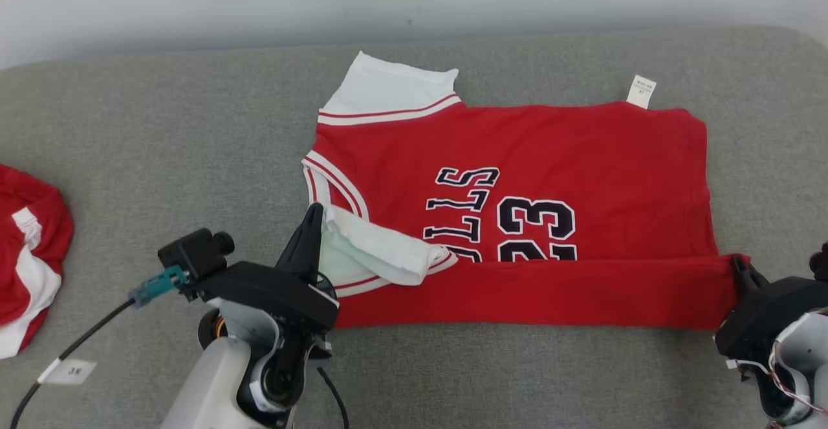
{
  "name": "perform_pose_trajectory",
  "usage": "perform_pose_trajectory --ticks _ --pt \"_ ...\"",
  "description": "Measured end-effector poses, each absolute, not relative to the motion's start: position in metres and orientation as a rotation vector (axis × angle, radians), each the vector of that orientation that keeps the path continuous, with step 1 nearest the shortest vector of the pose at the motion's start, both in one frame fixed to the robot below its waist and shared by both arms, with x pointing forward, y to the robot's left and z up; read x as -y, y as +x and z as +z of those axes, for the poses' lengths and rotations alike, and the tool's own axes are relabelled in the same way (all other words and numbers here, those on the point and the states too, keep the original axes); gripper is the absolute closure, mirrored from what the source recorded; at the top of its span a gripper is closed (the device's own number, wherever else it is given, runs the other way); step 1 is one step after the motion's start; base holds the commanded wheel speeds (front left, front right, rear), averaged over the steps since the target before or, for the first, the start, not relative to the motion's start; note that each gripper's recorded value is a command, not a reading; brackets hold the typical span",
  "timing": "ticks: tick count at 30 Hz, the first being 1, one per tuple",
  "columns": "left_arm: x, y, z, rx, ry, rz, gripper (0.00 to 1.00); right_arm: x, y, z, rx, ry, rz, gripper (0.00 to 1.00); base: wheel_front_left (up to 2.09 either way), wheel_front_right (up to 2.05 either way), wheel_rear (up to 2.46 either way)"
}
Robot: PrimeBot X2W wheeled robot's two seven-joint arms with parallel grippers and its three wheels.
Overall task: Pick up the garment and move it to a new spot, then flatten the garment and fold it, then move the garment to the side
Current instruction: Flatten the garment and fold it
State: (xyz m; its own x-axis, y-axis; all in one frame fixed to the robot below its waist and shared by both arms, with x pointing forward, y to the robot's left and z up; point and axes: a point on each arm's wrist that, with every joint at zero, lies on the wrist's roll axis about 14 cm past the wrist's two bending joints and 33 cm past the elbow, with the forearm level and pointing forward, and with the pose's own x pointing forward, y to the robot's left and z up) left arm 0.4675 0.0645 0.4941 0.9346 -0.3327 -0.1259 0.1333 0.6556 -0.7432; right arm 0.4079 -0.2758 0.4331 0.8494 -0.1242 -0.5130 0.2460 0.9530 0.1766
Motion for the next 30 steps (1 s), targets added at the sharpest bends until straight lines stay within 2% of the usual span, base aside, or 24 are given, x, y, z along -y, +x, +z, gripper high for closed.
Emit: perform_pose_trajectory --ticks 15,16,17,18,19,25,30 --pt "-0.061 0.504 0.484 -0.253 -0.772 -0.265 1.00 0.280 0.429 0.422 -0.496 0.218 -0.209 1.00 0.00 0.00 0.00" --pt "-0.061 0.505 0.483 -0.258 -0.769 -0.264 1.00 0.280 0.429 0.420 -0.504 0.218 -0.210 0.91 0.00 0.00 0.00" --pt "-0.059 0.504 0.478 -0.274 -0.759 -0.264 0.57 0.281 0.428 0.416 -0.517 0.215 -0.213 0.00 0.00 0.00 0.00" --pt "-0.059 0.504 0.476 -0.278 -0.748 -0.261 0.57 0.280 0.428 0.415 -0.514 0.217 -0.212 0.00 0.00 0.00 0.00" --pt "-0.060 0.504 0.474 -0.282 -0.734 -0.256 0.00 0.278 0.430 0.416 -0.513 0.221 -0.207 0.00 0.00 0.00 0.00" --pt "-0.076 0.497 0.468 -0.256 -0.583 -0.219 0.00 0.273 0.433 0.430 -0.457 0.232 -0.183 0.00 0.00 0.00 0.00" --pt "-0.091 0.475 0.454 -0.267 -0.441 -0.193 0.00 0.277 0.421 0.441 -0.432 0.218 -0.182 0.00 0.00 0.00 0.00"
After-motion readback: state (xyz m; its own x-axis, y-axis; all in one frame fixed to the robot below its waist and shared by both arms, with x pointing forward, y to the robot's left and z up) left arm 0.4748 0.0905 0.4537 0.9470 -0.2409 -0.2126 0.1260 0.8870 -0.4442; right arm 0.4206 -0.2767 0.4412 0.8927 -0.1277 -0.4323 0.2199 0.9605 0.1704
